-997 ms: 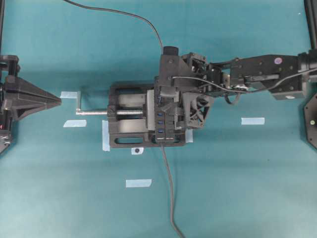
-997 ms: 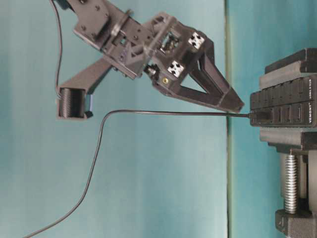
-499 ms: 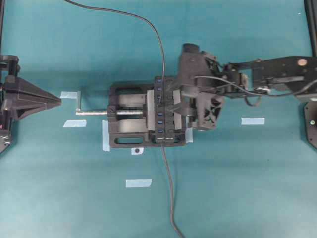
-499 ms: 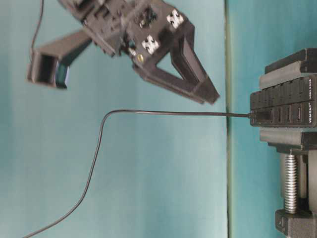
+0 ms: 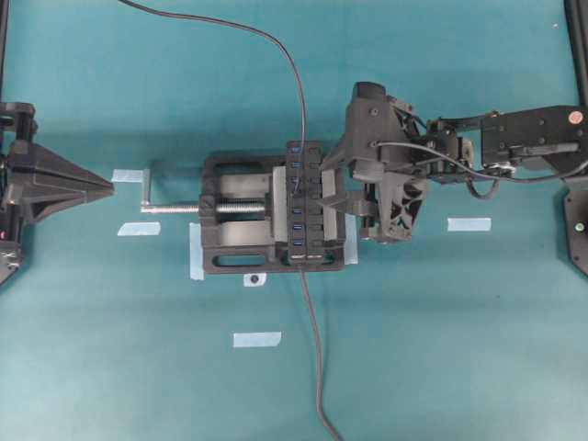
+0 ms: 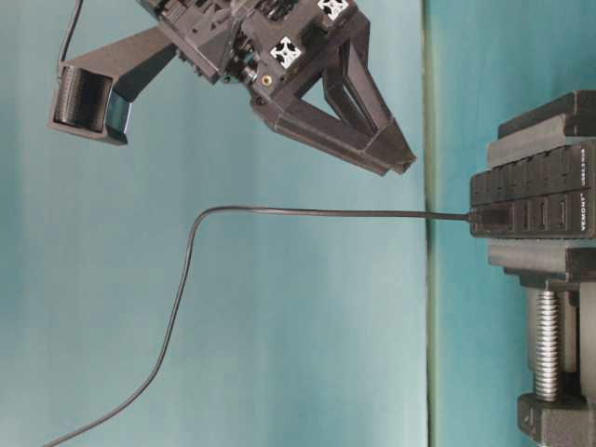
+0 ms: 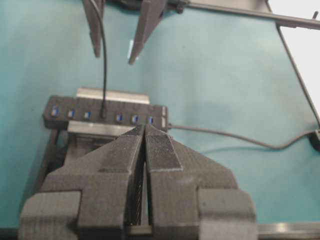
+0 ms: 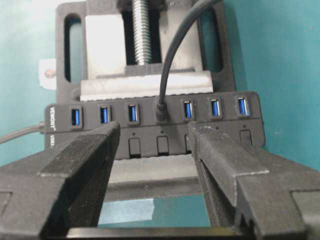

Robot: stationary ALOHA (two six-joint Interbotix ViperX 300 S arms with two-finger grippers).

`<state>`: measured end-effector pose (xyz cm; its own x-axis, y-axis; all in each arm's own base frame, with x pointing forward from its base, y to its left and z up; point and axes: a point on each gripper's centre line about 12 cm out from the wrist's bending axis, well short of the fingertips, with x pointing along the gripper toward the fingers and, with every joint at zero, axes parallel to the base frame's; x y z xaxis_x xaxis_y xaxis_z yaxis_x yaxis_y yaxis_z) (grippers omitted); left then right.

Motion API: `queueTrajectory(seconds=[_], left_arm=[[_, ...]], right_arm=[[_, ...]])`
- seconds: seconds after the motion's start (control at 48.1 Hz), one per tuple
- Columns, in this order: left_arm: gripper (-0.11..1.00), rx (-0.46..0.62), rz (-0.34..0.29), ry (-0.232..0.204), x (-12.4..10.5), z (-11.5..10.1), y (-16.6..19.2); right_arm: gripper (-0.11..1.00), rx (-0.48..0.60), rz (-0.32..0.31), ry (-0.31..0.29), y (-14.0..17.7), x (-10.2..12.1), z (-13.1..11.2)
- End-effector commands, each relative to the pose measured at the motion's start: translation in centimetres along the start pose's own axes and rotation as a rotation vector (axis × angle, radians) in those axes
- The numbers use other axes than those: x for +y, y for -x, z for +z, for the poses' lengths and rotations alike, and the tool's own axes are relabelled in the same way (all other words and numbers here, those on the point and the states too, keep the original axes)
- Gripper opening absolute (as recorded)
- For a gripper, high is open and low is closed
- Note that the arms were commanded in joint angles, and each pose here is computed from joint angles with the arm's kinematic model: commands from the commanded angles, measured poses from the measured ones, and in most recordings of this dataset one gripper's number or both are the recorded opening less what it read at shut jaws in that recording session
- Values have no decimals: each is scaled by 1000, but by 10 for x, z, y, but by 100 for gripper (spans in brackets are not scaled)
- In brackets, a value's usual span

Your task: Insert the USB into the center port of the fixed hub

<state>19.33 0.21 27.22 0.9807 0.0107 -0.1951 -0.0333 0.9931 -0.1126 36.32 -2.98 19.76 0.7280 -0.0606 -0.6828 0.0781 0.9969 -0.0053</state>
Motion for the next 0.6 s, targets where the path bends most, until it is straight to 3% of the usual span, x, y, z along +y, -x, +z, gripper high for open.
queueTrajectory(seconds=[0.0, 0.582], left_arm=[[1, -18, -1, -1, -1, 7, -1], [1, -18, -1, 0, -1, 7, -1]], right_arm=[[70, -40, 2, -7, 8, 1, 9], [70, -40, 3, -6, 9, 2, 10]])
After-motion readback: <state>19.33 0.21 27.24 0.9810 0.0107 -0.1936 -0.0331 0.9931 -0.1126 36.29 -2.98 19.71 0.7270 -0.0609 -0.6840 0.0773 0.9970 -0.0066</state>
